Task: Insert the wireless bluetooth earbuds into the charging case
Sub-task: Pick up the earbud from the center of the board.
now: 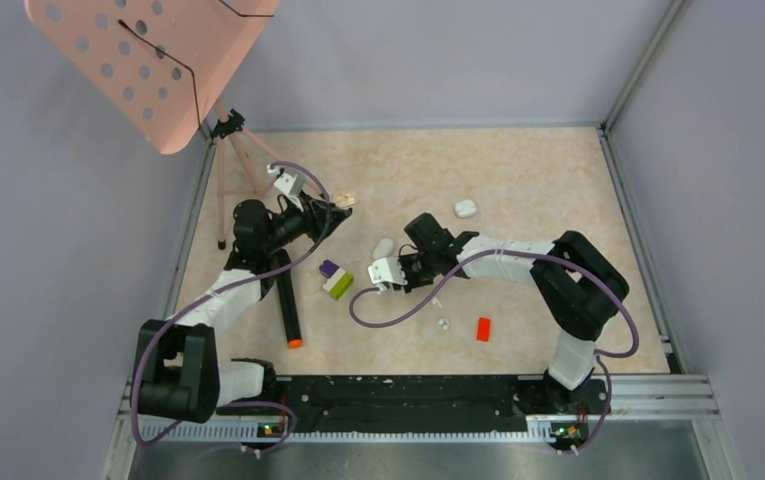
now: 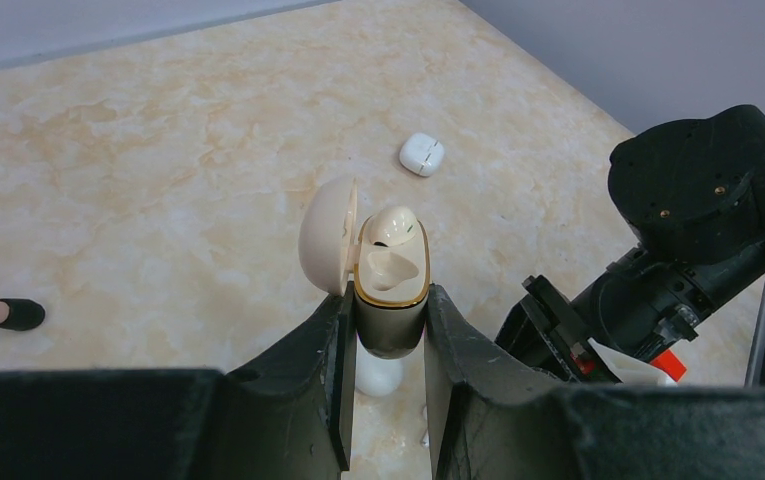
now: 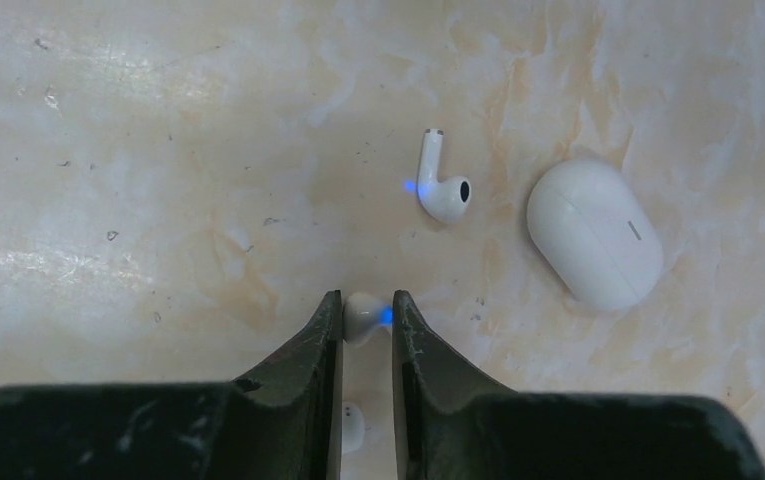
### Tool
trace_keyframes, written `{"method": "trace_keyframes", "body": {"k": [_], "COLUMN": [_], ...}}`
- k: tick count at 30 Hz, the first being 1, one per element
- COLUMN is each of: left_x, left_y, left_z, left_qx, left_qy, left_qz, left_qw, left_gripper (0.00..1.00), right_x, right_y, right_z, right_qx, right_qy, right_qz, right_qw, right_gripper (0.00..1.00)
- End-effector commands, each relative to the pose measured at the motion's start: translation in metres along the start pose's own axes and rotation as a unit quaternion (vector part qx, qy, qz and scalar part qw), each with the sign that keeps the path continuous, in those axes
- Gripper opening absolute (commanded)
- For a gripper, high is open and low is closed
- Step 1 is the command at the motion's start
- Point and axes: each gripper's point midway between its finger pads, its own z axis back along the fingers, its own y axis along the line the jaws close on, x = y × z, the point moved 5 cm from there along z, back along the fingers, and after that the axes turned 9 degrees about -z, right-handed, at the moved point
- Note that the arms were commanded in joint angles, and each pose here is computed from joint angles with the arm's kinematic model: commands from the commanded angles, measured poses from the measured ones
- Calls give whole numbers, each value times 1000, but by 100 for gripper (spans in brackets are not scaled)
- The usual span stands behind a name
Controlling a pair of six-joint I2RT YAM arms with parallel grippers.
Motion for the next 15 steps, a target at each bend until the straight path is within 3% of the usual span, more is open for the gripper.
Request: {"method": "trace_keyframes", "body": {"k": [1, 6, 10, 12, 15], "left_x": [9, 8, 5, 4, 5], "left_y": [2, -3, -9, -8, -3], "left_z": [-2, -4, -9, -13, -19], "left_qx": [-6, -37, -93, -110, -115], "left_qy": [-15, -11, -10, -10, -12], "left_qz": [-16, -21, -34, -39, -44], "left_qw": [1000, 999, 995, 993, 992], "left_gripper": [0, 0, 0, 0, 0], "right_x": [-21, 29, 74, 83, 85], "right_y": [13, -26, -56, -64, -61], "right_z": [-5, 44, 102, 121, 133], "right_qx": [25, 16, 45, 53, 44], "right_qy": [45, -58, -169, -196, -203], "right_qz": [-53, -152, -262, -313, -310], "right_qw": [997, 987, 949, 928, 928], "right_gripper": [11, 3, 0, 0, 0]}}
